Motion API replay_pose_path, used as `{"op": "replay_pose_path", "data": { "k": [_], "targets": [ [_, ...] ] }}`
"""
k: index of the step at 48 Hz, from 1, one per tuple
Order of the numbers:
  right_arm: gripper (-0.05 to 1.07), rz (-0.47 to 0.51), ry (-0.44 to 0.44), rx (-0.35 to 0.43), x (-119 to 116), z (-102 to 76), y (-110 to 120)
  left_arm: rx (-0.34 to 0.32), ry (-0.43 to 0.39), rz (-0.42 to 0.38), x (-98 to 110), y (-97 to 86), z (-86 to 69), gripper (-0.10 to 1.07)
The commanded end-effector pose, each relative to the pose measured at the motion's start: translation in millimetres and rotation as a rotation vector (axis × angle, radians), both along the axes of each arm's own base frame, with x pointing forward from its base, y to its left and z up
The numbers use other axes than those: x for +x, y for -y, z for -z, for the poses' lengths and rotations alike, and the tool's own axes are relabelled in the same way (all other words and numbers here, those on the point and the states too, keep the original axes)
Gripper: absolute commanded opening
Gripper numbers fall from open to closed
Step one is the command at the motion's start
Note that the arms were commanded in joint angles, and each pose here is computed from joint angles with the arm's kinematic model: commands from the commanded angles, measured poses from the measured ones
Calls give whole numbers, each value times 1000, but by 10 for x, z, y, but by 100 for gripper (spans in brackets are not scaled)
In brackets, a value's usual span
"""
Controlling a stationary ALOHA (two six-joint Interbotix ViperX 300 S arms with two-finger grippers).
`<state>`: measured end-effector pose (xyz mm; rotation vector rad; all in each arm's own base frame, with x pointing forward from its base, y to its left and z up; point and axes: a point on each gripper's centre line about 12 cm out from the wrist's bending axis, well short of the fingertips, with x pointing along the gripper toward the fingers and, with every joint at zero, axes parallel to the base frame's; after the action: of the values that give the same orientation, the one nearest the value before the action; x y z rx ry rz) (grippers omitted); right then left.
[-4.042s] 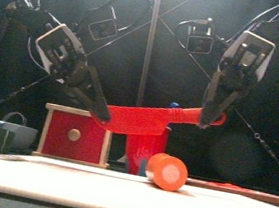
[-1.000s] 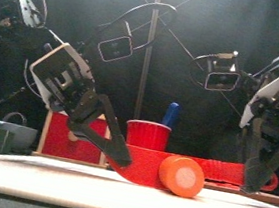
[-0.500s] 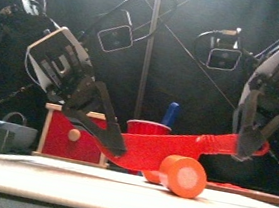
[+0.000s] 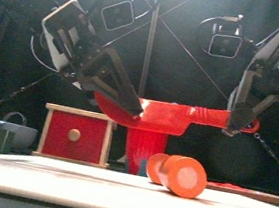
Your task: Cut carrot
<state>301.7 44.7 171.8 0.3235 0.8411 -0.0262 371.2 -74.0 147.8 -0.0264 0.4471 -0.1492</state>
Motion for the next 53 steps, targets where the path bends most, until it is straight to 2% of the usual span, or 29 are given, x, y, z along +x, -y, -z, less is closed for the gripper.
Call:
{"op": "replay_pose_path", "data": {
  "k": [1, 8, 18, 30, 40, 47, 51, 53],
  "targets": [
    [26, 15, 39, 12, -53, -178, 38, -9, 58, 5, -29, 6, -195, 62],
    [26, 18, 16, 19, -223, -264, 55, -14, 74, 4, -129, -16, -266, 62],
    [26, 38, -72, 52, -567, -264, 85, -17, 92, 1, -286, -53, -285, 62],
    [27, 104, -138, 144, -1054, -165, 160, -15, 95, 0, -380, -76, -248, 62],
    [29, 174, -178, 180, -1335, -138, 279, -12, 90, -2, -402, -90, -226, 62],
    [41, 210, -225, 179, -1452, -85, 347, -12, 90, -4, -401, -96, -226, 62],
    [56, 221, -245, 180, -1483, -48, 362, -14, 89, -5, -401, -96, -226, 62],
    [66, 224, -248, 182, -1489, -37, 363, -14, 89, -5, -401, -96, -226, 62]
  ]
}}
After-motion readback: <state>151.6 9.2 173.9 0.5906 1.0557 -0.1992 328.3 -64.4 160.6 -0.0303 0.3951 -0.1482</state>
